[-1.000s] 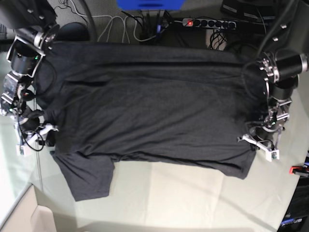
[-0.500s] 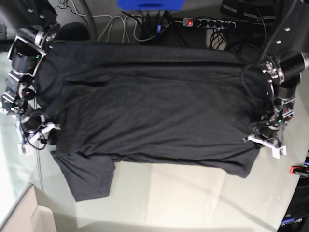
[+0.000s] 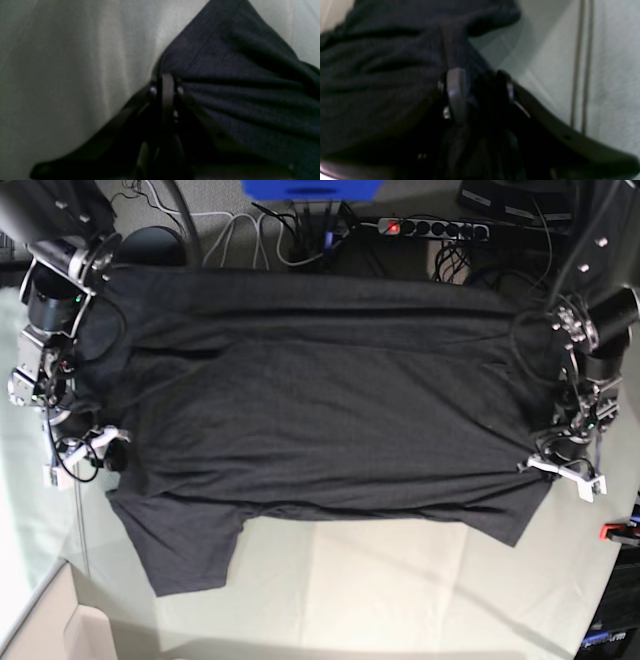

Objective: Layout the t-shirt on the table in an organized manner, then fold the t-shirt properly
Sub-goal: 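Release the edge and grasp the shirt sides midway with both grippers, then fold the grasped sides toward the collar edge with both grippers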

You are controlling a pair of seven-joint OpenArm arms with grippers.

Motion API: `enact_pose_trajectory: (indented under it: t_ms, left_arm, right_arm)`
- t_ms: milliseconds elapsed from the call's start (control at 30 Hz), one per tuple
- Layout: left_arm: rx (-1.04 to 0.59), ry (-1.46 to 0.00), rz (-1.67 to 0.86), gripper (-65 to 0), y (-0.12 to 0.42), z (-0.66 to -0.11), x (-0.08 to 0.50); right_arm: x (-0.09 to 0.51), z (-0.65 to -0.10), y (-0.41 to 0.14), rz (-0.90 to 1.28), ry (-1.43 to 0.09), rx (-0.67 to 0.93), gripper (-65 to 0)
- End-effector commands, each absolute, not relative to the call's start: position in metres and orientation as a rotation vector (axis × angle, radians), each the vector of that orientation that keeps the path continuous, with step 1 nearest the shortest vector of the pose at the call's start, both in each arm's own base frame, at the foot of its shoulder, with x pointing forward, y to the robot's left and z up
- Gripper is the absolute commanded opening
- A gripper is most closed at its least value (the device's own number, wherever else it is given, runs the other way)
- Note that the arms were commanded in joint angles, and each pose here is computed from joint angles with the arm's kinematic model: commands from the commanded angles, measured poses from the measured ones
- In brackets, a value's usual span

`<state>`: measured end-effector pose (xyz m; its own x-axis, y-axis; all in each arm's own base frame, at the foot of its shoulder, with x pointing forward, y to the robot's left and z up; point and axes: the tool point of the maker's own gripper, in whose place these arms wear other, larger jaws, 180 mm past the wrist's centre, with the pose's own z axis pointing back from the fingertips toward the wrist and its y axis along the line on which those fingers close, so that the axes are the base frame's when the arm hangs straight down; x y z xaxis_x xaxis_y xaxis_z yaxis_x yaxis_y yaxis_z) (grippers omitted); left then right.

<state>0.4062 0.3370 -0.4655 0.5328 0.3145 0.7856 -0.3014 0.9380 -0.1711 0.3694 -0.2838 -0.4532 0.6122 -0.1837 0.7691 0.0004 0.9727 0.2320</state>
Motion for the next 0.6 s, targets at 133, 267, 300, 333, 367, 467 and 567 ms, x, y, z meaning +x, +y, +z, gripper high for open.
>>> enact_pose_trajectory:
  t_ms: [133, 267, 300, 333, 367, 467, 567]
  left_arm:
    - [0.032, -1.023, 0.365, -65.0, 0.356, -0.436, 0.425]
    - [0.031, -1.023, 0.364, -65.0, 0.355, -0.436, 0.425]
    - [0.029, -1.023, 0.364, -65.0, 0.354, -0.436, 0.425]
    - [0.029, -1.023, 0.364, -65.0, 0.354, -0.436, 0.425]
    - [0.029, -1.023, 0.364, -65.0, 0.354, -0.436, 0.425]
    - [0.015, -1.021, 0.364, -65.0, 0.346, -0.439, 0.427]
    - [0.01, -1.016, 0.352, -65.0, 0.34, -0.441, 0.428]
  right_arm:
    - [0.387, -0.43, -0.294, -0.106, -0.985, 0.205, -43.5]
    - [0.384, -0.438, -0.291, -0.116, -0.965, 0.218, -44.0]
    - [0.382, -0.442, -0.289, -0.123, -0.953, 0.226, -44.1]
    - [0.379, -0.446, -0.288, -0.128, -0.942, 0.231, -45.0]
    - [0.378, -0.449, -0.287, -0.133, -0.935, 0.236, -46.7]
    - [0.376, -0.451, -0.287, -0.136, -0.928, 0.238, -60.8]
    - [0.376, -0.451, -0.287, -0.132, -0.924, 0.236, -65.0]
